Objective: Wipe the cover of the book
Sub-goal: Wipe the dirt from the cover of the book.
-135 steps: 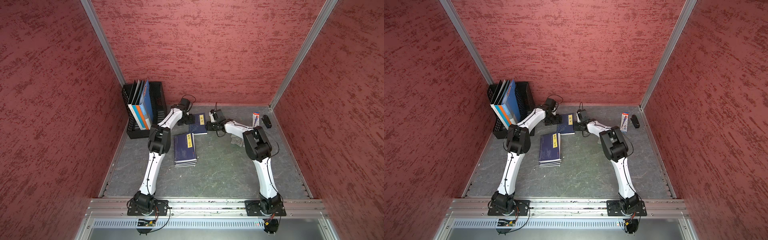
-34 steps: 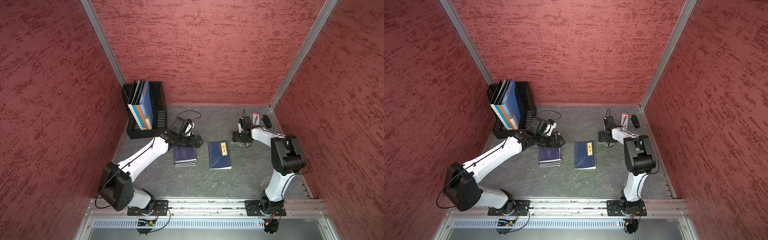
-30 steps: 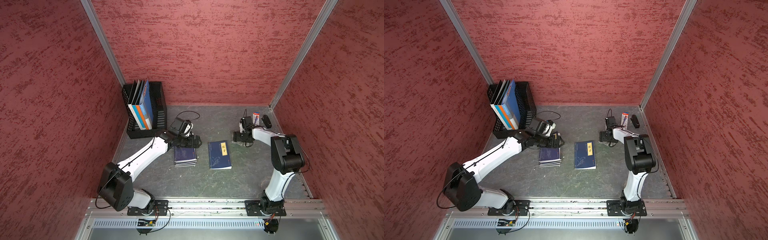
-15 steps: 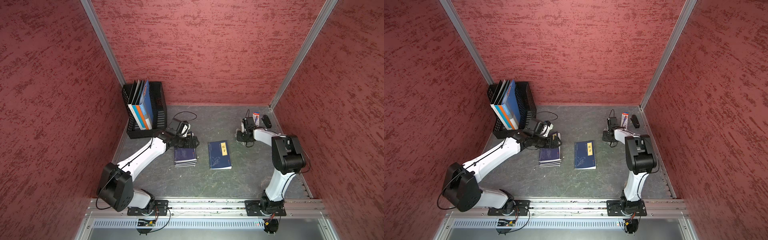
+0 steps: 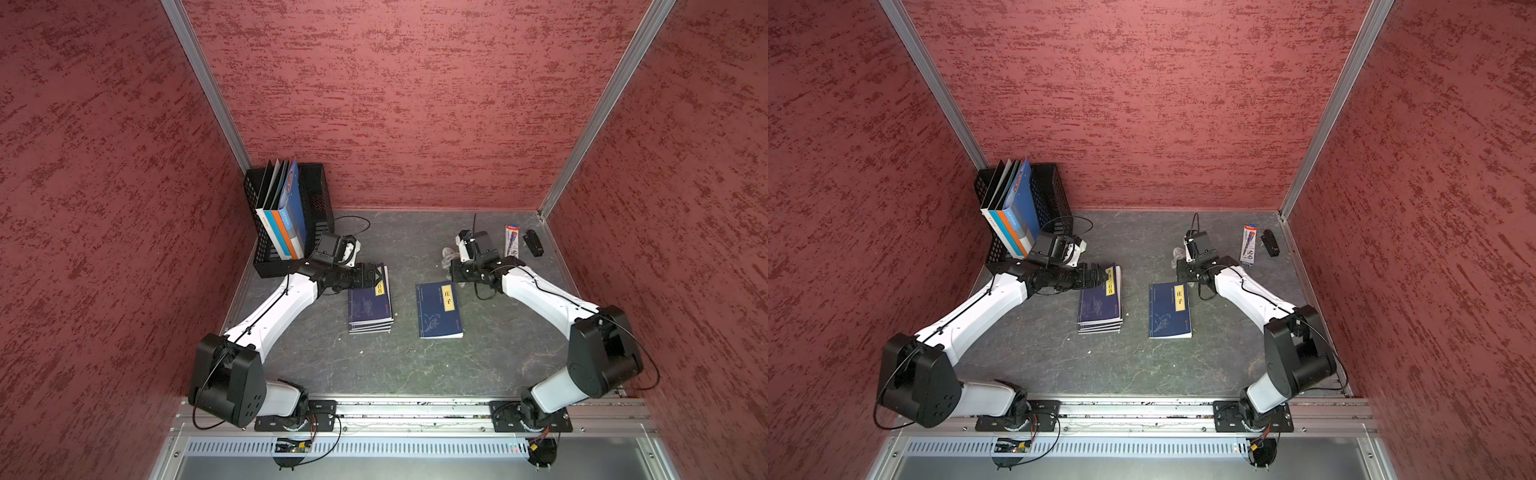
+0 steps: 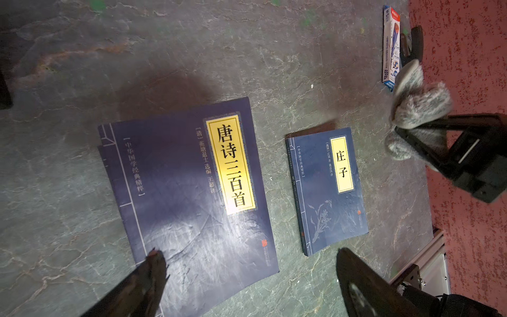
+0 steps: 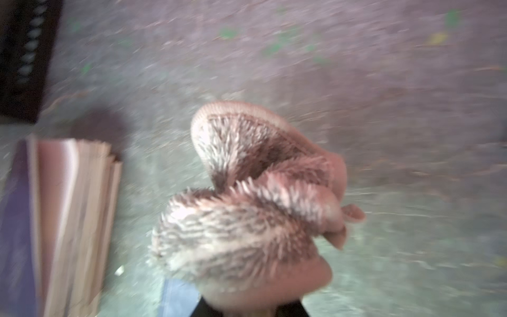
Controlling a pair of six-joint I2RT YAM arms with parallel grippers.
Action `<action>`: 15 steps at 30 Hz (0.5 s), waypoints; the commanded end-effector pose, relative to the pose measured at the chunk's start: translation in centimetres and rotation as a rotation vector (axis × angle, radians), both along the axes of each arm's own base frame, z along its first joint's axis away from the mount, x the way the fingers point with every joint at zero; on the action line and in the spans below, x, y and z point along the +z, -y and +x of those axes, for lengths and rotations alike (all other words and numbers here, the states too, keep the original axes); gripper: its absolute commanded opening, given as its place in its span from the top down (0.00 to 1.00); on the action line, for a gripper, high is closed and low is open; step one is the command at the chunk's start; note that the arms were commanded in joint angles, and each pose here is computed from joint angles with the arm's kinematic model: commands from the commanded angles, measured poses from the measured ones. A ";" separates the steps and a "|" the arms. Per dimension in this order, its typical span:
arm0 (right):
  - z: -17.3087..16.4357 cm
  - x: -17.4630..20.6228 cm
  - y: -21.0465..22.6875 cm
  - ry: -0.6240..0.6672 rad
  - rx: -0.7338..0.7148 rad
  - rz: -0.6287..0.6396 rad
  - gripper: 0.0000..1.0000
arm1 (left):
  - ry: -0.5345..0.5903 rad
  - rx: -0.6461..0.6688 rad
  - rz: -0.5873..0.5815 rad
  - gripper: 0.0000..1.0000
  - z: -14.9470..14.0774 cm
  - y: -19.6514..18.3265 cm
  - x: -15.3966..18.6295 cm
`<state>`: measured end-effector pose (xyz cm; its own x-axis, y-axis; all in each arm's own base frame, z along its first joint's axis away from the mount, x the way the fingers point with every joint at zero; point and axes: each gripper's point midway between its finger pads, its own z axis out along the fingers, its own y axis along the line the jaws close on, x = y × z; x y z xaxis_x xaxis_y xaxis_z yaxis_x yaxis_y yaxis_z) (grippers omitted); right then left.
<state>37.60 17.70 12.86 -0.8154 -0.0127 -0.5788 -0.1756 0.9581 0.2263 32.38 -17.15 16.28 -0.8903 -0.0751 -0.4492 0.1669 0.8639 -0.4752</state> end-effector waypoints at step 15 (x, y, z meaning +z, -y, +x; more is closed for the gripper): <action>-8.0 -12.1 -0.7 -0.272 -0.004 0.003 0.81 | 0.050 0.034 -0.005 0.01 -0.1 -1.0 0.4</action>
<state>31.96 18.42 2.95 -0.9124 -0.0066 -0.4092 -0.1251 0.9565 0.2635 31.95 -16.58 16.18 -0.8800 -0.0898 -0.4665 0.1634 0.8648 -0.4748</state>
